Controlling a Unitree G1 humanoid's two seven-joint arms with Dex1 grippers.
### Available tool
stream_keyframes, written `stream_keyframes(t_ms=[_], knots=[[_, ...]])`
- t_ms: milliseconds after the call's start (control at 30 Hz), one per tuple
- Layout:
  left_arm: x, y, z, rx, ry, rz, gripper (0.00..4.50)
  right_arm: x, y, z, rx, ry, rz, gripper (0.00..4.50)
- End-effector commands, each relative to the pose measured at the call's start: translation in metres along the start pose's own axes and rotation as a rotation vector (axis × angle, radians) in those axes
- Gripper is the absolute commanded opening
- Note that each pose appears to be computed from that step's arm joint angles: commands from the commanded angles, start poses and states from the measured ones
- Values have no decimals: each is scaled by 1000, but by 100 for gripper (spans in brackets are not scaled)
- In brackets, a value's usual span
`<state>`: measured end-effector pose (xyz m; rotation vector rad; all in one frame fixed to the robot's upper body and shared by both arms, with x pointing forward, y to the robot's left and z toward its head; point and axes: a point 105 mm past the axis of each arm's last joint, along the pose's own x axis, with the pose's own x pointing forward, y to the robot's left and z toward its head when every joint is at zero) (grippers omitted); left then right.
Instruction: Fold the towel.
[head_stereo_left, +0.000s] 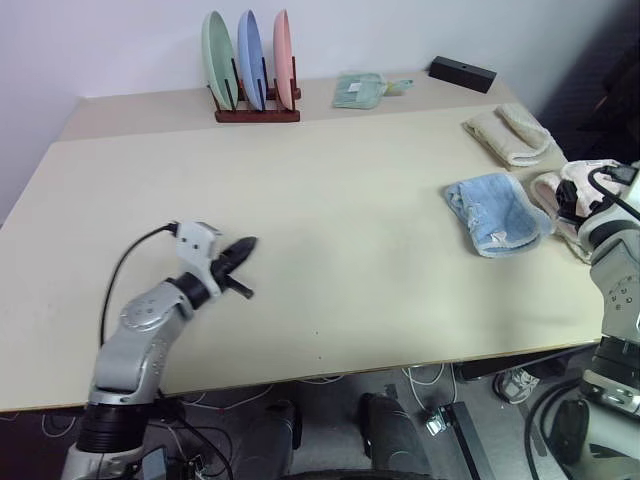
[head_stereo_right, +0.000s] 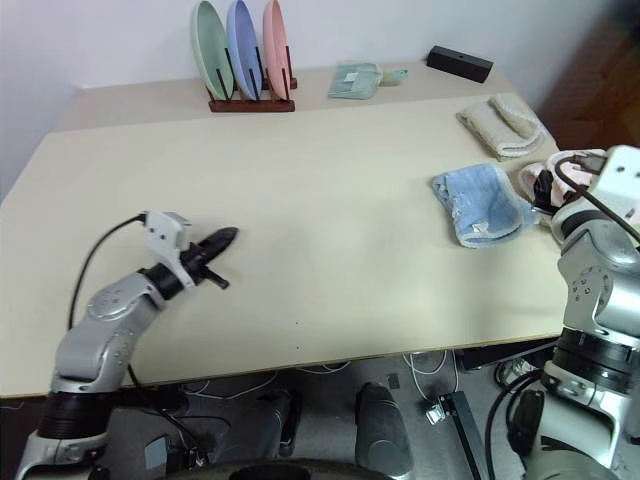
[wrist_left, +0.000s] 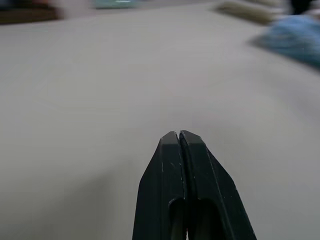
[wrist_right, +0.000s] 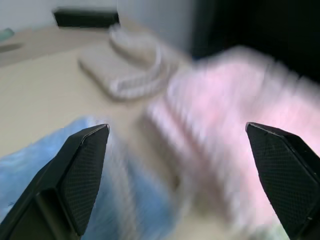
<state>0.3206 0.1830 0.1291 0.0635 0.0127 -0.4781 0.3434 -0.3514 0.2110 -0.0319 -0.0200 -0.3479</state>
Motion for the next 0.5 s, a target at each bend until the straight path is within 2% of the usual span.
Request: stream_keyframes(t_ms=[33,133,233,500], knots=[[-11,26,18,92,-62,104,0,-5,60,22,-153,-117,320,444],[-23,33,18,123,-51,132,0,-25,110,14,-238,-130,638,444],[-33,33,18,118,-50,134,0,-43,139,5,-255,-121,861,444],[-52,11,9,65,-26,93,0,-52,164,-16,-267,-55,1083,444]])
